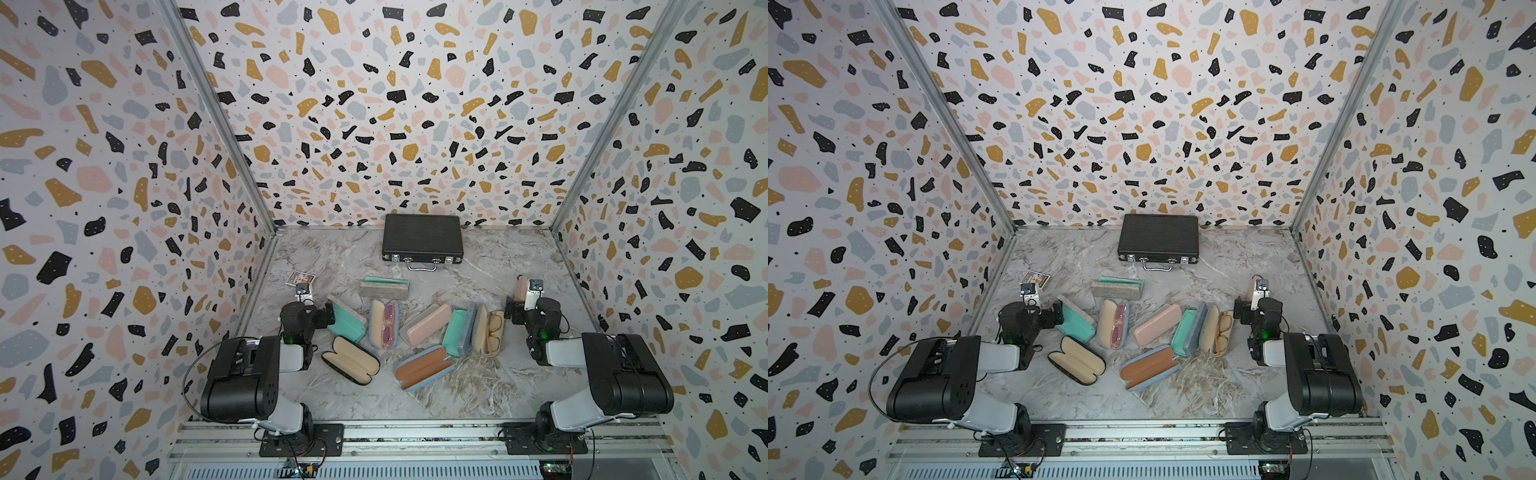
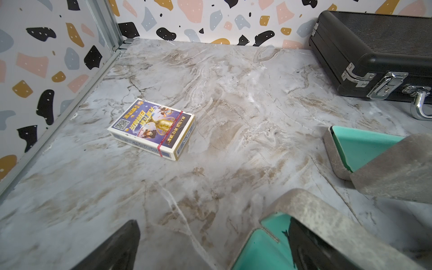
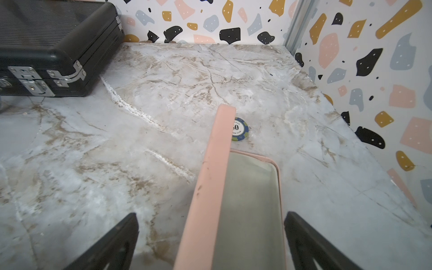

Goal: Close the glasses case
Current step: Adjust the glasses case at the center of the board.

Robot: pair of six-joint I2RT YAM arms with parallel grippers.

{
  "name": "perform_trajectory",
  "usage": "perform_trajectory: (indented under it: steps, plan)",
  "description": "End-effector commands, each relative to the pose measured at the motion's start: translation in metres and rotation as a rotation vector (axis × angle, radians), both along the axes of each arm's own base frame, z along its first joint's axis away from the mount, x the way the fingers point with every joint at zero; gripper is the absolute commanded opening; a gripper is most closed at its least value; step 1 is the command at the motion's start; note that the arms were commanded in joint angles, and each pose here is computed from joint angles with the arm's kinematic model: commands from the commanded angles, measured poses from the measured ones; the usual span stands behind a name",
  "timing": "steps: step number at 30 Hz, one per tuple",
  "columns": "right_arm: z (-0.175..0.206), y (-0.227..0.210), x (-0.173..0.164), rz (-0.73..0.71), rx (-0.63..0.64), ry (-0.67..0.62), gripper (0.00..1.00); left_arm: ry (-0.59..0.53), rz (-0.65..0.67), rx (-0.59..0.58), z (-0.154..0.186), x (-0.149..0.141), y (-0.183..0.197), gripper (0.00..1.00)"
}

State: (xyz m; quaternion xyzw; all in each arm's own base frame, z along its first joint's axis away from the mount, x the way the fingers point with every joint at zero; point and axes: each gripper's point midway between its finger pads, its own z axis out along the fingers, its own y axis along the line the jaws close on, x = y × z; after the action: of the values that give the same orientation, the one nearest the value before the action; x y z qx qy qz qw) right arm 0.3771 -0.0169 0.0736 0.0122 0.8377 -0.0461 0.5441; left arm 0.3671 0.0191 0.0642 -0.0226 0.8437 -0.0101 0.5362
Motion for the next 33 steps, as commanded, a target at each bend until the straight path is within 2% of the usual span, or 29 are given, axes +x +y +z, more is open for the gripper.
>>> perform_trajectory:
  steps: [1, 12, 18, 24, 33]
  plan:
    - [0.008, -0.001, 0.007, -0.009, -0.004, -0.022, 1.00, -0.062, -0.005, 0.007, 0.016, 0.010, 0.001, 0.99]
    - [0.009, -0.001, 0.007, -0.008, -0.004, -0.024, 1.00, -0.072, 0.027, 0.012, 0.020, 0.011, 0.007, 0.99]
    - [0.014, -0.001, 0.007, -0.011, -0.005, -0.026, 1.00, -0.016, 0.064, 0.015, 0.046, 0.011, 0.013, 0.99]
    - [0.026, -0.003, 0.005, -0.023, -0.006, -0.001, 1.00, -0.074, 0.132, -0.009, 0.081, 0.005, 0.021, 0.99]
    - [0.037, -0.012, -0.005, -0.084, -0.001, 0.019, 1.00, -0.027, 0.179, -0.069, 0.094, -0.007, 0.023, 0.99]
